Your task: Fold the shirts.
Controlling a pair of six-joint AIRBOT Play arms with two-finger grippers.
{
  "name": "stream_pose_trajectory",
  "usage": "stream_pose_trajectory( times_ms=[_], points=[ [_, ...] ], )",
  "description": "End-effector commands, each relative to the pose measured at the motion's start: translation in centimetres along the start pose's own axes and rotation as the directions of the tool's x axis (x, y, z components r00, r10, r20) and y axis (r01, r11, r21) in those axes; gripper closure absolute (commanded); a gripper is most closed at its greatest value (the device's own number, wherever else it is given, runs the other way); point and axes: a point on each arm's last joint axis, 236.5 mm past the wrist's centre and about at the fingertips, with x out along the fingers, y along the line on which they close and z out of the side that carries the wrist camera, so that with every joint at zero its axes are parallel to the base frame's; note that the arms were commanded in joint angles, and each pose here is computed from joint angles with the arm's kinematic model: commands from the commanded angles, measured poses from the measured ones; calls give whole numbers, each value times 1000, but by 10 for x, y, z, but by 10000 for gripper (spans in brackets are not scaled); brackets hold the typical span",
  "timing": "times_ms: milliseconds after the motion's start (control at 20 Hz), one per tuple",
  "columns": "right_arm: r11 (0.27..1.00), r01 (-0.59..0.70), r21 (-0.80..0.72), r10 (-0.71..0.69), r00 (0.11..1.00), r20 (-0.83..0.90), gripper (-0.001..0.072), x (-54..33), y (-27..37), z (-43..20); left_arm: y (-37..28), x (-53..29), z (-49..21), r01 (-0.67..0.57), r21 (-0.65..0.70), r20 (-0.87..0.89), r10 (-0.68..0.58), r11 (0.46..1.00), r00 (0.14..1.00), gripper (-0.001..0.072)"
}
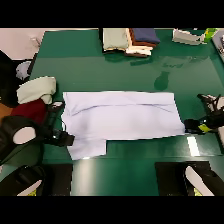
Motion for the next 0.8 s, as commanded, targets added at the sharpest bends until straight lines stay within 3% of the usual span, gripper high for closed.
stream_pose_trajectory(
  times_ms=[0, 100, 450, 750],
  points=[
    [1000, 19, -11, -18, 996, 86, 694, -29, 0, 10, 24, -35, 34, -116, 46, 150, 108, 992, 983, 683],
    [1000, 11, 3, -12, 994, 111, 694, -38, 1, 33, 37, -42, 68, -198, 47, 232, 182, 979, 956, 683],
    [999, -19, -38, 24, 992, 120, 694, -17, 29, 141, 79, 2, 194, -223, 33, 299, 203, 974, 932, 682],
    [998, -25, -53, 30, 996, 83, 692, 21, 56, 209, 112, 57, 221, -221, -28, 246, 221, 975, 944, 681]
  ],
)
